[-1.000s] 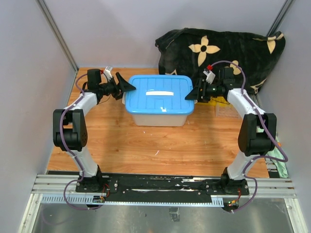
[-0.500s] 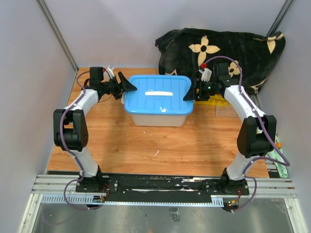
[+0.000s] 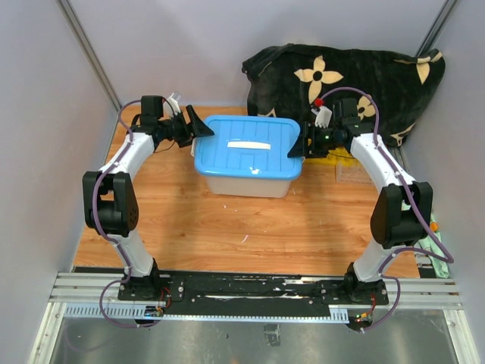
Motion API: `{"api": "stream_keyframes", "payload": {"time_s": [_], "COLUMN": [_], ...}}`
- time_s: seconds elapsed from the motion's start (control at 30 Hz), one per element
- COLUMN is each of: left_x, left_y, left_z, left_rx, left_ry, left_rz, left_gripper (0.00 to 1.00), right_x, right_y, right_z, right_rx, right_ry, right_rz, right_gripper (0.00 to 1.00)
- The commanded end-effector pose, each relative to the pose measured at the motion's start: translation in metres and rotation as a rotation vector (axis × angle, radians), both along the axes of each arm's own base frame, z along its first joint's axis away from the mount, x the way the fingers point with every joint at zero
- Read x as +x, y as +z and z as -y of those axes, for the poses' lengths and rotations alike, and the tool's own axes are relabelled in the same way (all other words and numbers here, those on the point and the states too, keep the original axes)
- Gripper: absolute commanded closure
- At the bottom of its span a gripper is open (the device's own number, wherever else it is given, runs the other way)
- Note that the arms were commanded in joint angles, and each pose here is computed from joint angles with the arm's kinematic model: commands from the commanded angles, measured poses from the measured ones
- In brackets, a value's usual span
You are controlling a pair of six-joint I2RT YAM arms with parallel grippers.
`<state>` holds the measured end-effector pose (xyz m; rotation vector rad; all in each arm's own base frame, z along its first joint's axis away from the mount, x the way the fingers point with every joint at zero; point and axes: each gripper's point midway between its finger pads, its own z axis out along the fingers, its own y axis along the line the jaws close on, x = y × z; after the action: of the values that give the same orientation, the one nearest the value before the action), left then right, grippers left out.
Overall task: Organize the chemistry lab equipment
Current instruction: Close the lid of the storage box.
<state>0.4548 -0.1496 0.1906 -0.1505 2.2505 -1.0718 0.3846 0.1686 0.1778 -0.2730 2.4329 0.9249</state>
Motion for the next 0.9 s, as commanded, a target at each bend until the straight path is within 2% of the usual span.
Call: {"api": "stream_keyframes", "payload": {"time_s": [0.0, 0.33, 0.87], "left_x": [-0.015, -0.017, -0.022], "left_y": [0.027, 0.038, 0.025], "left_z": [0.023, 0.021, 0.025], "left_rx": [-0.015, 0.153, 0.290], "left_ry": [-0.092, -0.055, -0.032], "left_rz": [0.034, 0.018, -0.043], "left_gripper": [0.22, 0.26, 0.32], "right_x": [-0.011, -0.014, -0.018], "right_y": [-0.010, -0.010, -0.015], "right_z": [-0.005, -0.008, -0.012], "right_rx": [-0.086, -0.189, -0.250], "right_ry": [0.045, 0.058, 0.067], "right_rz": [0.003, 0.010, -0.004], "right_gripper": [0.43, 0.44, 0.46]}}
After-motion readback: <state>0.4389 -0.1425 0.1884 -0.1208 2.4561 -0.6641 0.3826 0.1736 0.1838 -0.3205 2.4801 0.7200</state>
